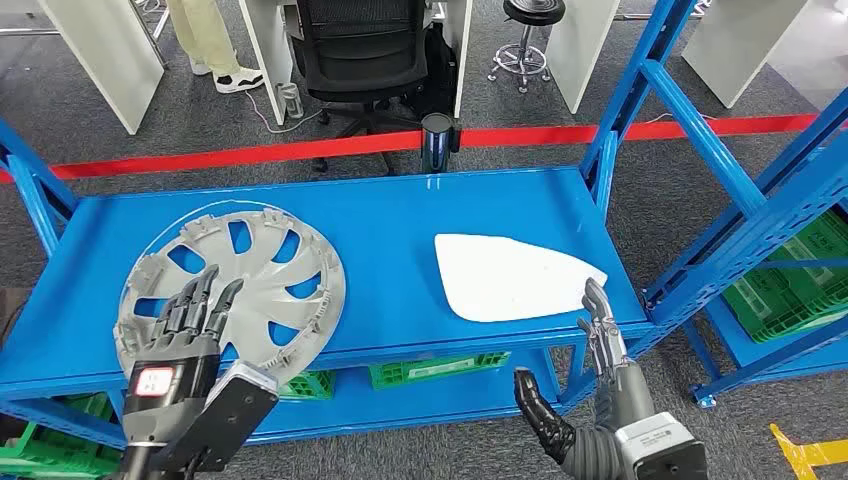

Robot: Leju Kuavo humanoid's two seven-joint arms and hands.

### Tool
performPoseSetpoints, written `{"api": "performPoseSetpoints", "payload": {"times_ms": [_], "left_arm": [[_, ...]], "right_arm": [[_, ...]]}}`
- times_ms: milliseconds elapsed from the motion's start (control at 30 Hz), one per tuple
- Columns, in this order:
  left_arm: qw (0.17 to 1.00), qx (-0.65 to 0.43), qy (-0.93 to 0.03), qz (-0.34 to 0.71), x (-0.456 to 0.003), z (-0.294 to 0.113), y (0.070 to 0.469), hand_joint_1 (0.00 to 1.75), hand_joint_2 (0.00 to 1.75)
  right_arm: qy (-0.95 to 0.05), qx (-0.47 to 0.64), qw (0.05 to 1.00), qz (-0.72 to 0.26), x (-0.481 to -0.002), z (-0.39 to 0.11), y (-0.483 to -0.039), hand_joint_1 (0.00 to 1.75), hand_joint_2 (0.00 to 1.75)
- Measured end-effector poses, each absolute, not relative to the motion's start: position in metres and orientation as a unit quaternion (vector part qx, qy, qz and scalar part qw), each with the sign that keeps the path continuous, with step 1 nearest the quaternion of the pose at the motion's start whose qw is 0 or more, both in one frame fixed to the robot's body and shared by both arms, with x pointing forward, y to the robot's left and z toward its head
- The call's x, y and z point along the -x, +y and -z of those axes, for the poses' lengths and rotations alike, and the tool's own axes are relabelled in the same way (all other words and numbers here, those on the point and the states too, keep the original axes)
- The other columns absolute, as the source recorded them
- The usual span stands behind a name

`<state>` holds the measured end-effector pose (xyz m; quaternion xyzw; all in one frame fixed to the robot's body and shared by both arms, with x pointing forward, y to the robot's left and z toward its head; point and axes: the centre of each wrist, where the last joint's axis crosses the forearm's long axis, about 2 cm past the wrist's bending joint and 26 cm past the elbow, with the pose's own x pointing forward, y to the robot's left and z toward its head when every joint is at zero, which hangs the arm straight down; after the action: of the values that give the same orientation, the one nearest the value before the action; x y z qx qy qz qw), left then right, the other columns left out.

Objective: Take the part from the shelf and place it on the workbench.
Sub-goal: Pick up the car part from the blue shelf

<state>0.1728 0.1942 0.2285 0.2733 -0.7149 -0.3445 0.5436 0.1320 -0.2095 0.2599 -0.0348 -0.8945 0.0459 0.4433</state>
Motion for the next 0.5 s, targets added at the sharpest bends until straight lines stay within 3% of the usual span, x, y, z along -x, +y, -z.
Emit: {"api": "performPoseSetpoints", "payload": {"times_ms": [300,500], "left_arm": [[0.482,-0.397,-0.633,0.457,-0.175,-0.216,0.197,0.00,1.75],[0.507,-0.369,-0.587,0.512,-0.175,-0.203,0.196,0.00,1.75]], "right_arm": [[-0.896,0.025,0.442,-0.046,-0.135,-0.262,-0.207,0.00,1.75],[-0.891,0.008,0.450,-0.058,-0.140,-0.266,-0.205,0.00,1.75]]}}
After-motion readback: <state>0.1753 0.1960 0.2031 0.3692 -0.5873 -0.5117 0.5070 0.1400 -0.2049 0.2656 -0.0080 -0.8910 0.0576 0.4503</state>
